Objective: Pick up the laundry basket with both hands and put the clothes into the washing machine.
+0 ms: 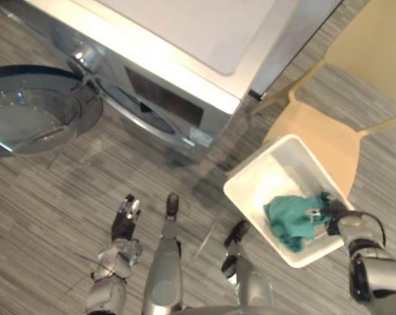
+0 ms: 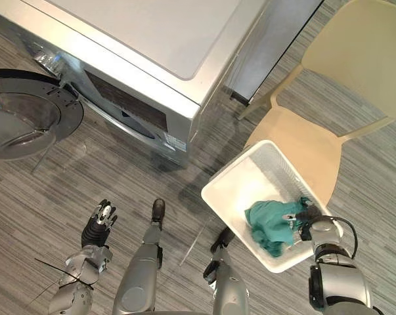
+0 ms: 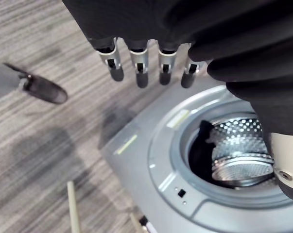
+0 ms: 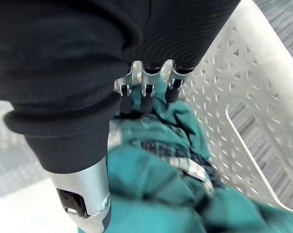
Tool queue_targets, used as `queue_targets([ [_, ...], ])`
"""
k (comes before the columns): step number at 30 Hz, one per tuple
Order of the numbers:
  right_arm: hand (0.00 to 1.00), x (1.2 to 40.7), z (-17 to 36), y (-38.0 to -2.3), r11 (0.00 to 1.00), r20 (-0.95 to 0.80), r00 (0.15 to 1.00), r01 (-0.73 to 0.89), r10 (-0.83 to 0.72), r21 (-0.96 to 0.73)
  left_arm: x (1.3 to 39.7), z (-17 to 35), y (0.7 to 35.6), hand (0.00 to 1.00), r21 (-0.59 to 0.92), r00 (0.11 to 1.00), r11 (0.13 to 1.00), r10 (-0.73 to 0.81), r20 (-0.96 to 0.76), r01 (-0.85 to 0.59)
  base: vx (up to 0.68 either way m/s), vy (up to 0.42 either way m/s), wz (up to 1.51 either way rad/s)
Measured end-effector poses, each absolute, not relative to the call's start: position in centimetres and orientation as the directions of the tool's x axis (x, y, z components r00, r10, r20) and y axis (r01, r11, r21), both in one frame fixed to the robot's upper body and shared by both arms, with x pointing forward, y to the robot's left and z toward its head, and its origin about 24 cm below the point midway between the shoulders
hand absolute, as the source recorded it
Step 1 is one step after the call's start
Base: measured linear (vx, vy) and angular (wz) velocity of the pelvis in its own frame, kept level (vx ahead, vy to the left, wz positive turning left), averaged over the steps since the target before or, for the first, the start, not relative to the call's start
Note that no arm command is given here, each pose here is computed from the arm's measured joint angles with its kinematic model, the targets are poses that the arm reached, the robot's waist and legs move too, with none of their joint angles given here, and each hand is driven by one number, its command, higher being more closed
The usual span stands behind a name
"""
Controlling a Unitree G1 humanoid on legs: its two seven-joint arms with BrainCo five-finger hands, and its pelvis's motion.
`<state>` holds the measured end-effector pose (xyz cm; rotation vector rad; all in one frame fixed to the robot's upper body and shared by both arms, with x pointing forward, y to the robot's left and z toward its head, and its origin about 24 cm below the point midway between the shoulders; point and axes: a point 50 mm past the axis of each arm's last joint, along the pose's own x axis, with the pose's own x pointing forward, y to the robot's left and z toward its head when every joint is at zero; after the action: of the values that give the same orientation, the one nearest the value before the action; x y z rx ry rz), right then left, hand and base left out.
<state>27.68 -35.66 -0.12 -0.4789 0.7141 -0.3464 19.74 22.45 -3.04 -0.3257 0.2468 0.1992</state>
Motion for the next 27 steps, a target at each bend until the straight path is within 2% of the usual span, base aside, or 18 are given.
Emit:
queue_targets([
  [6, 0.00, 28.8, 6.1, -39.9, 0.746, -0.404, 0.717, 0.240, -0.568, -0.622, 19.9, -2.8, 21.6, 0.00, -0.308, 0.961, 0.932, 0.112, -0.254, -0.190, 0.00, 0.000, 0.00],
  [10, 0.00, 29.0, 14.0, -43.8, 0.609, -0.239, 0.699, 0.343, -0.674, -0.715, 20.0, -2.8, 20.9, 0.00, -0.343, 0.966, 0.925, 0.081, -0.247, -0.165, 0.00, 0.002, -0.01],
  [14, 0.00, 29.7, 19.6, -44.5, 0.528, -0.091, 0.706, 0.430, -0.702, -0.732, 20.0, -2.9, 20.6, 0.00, -0.379, 0.966, 0.910, 0.074, -0.246, -0.166, 0.00, -0.001, -0.01],
  [17, 0.00, 30.5, 21.4, -44.1, 0.514, -0.055, 0.709, 0.454, -0.703, -0.728, 20.0, -2.9, 20.2, 0.00, -0.387, 0.967, 0.909, 0.060, -0.247, -0.155, 0.04, 0.000, 0.06],
  [23, 0.00, 31.4, 23.2, -43.2, 0.472, -0.011, 0.732, 0.428, -0.682, -0.771, 20.2, -2.8, 19.4, 0.00, -0.419, 0.971, 0.897, 0.040, -0.235, -0.139, 0.03, 0.007, 0.12],
  [27, 0.00, 31.7, 23.1, -42.9, 0.484, 0.007, 0.749, 0.435, -0.663, -0.759, 20.2, -2.8, 19.3, 0.00, -0.427, 0.972, 0.893, 0.041, -0.233, -0.140, 0.04, 0.008, 0.12],
])
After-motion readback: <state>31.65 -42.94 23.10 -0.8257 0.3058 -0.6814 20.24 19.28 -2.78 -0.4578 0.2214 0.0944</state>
